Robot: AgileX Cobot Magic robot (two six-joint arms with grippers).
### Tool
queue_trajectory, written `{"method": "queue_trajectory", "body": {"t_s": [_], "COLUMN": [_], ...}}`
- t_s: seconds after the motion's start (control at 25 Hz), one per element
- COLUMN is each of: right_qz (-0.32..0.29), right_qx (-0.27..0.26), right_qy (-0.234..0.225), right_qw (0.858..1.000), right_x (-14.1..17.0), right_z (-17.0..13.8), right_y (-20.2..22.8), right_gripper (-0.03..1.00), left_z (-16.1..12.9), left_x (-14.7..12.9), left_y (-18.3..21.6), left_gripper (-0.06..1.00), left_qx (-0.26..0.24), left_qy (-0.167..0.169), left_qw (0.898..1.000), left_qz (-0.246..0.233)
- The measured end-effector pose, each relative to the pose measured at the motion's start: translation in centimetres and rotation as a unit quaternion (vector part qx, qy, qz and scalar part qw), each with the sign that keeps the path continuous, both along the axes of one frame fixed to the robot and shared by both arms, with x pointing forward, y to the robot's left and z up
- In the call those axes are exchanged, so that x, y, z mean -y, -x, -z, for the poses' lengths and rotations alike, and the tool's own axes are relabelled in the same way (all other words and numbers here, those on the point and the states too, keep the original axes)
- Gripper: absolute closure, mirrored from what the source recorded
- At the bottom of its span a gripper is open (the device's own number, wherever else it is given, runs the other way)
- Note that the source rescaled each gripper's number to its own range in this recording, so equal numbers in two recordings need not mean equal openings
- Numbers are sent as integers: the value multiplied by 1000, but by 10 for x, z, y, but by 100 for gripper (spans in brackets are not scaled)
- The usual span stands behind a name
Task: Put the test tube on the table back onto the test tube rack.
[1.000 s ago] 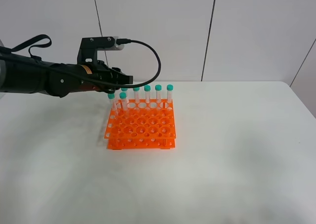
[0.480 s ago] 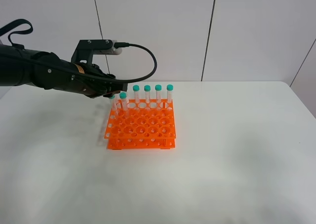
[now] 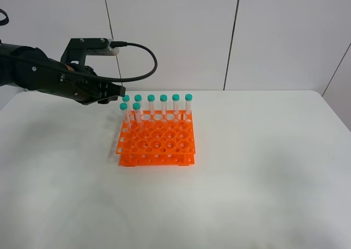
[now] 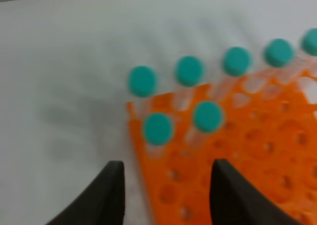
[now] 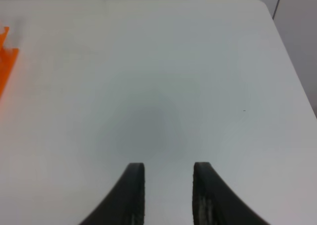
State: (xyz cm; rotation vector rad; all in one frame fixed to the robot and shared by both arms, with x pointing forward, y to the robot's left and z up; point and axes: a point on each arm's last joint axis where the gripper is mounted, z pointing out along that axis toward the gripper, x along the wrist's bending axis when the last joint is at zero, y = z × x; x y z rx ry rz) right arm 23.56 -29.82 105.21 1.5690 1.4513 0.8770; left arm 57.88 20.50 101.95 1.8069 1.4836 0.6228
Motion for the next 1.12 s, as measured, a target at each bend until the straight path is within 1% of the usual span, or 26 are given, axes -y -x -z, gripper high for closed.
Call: {"method": "queue_trajectory", "body": {"t_s": [0.28, 0.52, 0.6, 0.68, 0.84, 1.12], "right_qz": [0, 0, 0, 0, 1, 0], "right_qx": [0, 0, 0, 0, 0, 0], "right_qy": [0, 0, 0, 0, 2, 0], "right_qw": [1000, 1000, 1000, 1000, 1000, 1000], "right_x": [0, 0, 0, 0, 0, 0], "right_z": [0, 0, 0, 0, 0, 0], "right_y": [0, 0, 0, 0, 0, 0], "right_gripper": [61, 61, 61, 61, 61, 61], "left_z": [3, 4, 6, 9, 12, 10], "left_x": [-50, -81, -91, -100, -106, -106], "left_y": [-8, -9, -8, -5, 0, 4], "left_gripper": [-5, -5, -5, -5, -5, -5], "left_qx": [-18, -31, -42, -62, -92, -106], "left_qy": [-5, -9, -11, -20, -46, -49], "left_qw": [997, 993, 991, 989, 986, 985], "left_qz": [-71, -113, -126, -133, -129, -129]}}
